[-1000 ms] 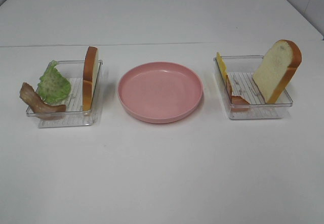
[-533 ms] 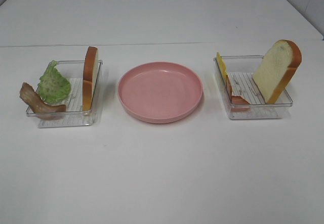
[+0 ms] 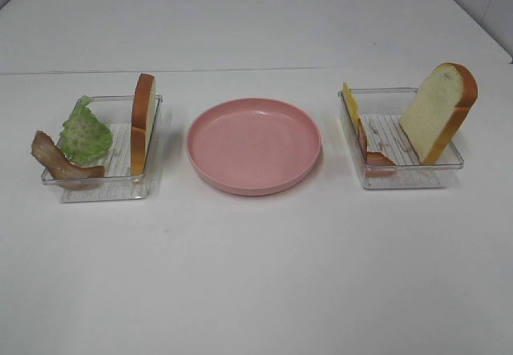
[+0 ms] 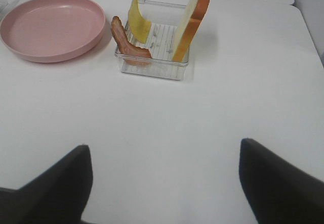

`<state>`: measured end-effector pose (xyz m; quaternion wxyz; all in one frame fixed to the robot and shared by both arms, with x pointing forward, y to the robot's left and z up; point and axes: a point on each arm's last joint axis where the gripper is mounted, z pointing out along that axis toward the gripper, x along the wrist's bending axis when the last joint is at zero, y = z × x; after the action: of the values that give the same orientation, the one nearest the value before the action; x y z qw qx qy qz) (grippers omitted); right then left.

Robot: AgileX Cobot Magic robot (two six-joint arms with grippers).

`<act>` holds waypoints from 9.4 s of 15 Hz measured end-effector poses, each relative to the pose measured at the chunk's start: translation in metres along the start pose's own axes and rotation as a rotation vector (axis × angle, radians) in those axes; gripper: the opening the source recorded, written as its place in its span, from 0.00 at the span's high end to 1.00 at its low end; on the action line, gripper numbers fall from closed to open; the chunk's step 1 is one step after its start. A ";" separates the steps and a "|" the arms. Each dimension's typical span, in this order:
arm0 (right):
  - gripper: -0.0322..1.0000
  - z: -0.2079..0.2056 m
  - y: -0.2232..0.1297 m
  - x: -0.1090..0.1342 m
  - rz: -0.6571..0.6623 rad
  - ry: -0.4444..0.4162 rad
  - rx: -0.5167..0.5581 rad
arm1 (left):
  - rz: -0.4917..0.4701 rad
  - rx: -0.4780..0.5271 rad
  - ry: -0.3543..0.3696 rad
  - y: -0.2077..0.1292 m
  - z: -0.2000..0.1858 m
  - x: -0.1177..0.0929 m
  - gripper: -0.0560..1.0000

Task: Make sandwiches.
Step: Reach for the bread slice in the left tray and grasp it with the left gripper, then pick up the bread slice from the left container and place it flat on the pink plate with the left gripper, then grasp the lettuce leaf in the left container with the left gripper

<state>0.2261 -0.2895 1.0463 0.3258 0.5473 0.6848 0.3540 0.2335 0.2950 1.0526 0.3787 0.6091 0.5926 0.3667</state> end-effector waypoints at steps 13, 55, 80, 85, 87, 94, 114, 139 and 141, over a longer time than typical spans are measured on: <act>0.24 0.000 0.000 0.000 0.000 0.000 0.000 | -0.056 0.179 -0.038 0.043 0.049 0.001 0.09; 0.24 0.000 0.000 0.000 0.000 0.000 0.000 | -0.052 0.915 -0.060 0.134 0.434 -0.149 0.35; 0.24 0.000 0.000 0.000 0.000 0.000 0.000 | -0.355 0.869 -0.683 0.180 0.431 -0.181 0.77; 0.24 0.000 0.000 0.000 0.000 0.000 0.000 | -0.460 0.931 -0.681 0.124 0.481 -0.190 0.77; 0.24 0.000 0.000 0.000 0.000 0.000 0.000 | -0.489 0.915 -0.704 0.119 0.487 -0.192 0.77; 0.24 0.000 0.000 0.000 0.000 0.000 0.000 | -0.520 0.916 -0.779 0.101 0.499 -0.199 0.77; 0.24 0.000 0.000 0.000 0.000 0.000 0.000 | -0.219 1.028 -0.597 0.090 0.494 -0.179 0.17; 0.24 0.000 0.000 0.000 0.001 0.003 0.000 | -0.068 0.830 -0.019 0.191 0.411 -0.049 0.23; 0.24 0.000 0.000 0.000 0.002 0.004 -0.001 | -0.028 0.872 0.024 0.178 0.413 -0.044 0.23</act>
<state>0.2260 -0.2892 1.0464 0.3244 0.5471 0.6849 0.3555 0.6813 0.2378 1.0282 0.0841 0.6996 0.7046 0.0838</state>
